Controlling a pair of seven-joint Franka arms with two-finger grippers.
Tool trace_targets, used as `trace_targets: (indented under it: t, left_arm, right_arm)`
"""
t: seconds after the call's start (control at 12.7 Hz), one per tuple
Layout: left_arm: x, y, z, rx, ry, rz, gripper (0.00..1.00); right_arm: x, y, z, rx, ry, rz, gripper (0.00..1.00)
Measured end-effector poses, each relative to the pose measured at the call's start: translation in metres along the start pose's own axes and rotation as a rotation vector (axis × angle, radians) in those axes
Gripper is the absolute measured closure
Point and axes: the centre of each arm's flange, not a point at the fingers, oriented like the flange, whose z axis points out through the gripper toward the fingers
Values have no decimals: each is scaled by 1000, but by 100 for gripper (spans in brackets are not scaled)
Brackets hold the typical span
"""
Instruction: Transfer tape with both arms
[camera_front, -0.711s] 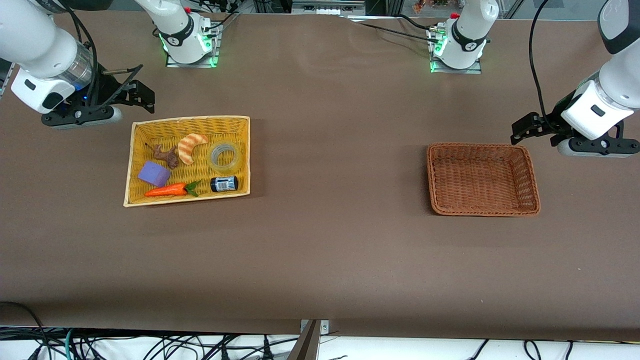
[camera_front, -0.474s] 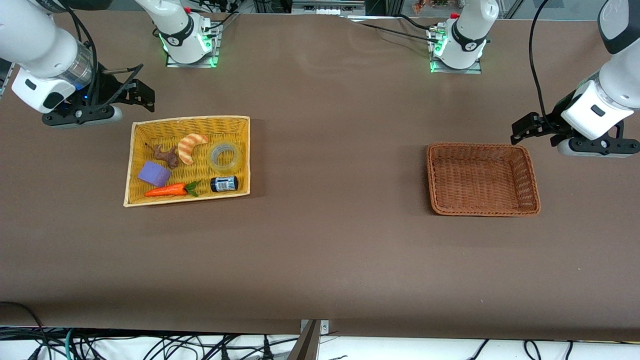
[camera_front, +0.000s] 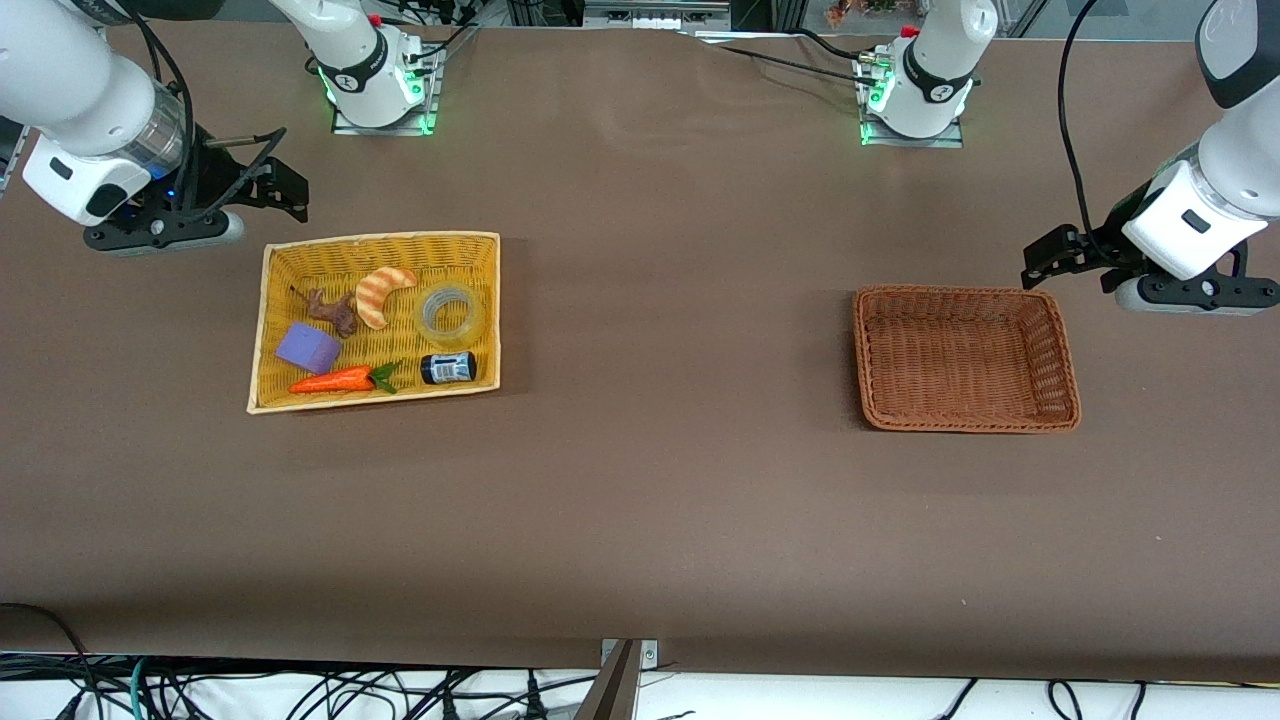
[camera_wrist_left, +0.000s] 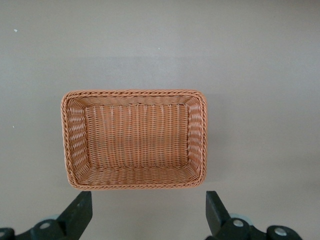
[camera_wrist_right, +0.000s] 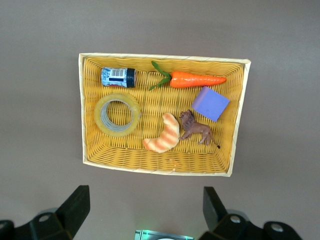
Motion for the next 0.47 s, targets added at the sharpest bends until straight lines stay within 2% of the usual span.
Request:
trace_targets:
  t: [0.47]
  left_arm:
    - [0,0,0,0,0,0,0]
  right_arm:
    - [-2,0,2,-1,-20,0,0]
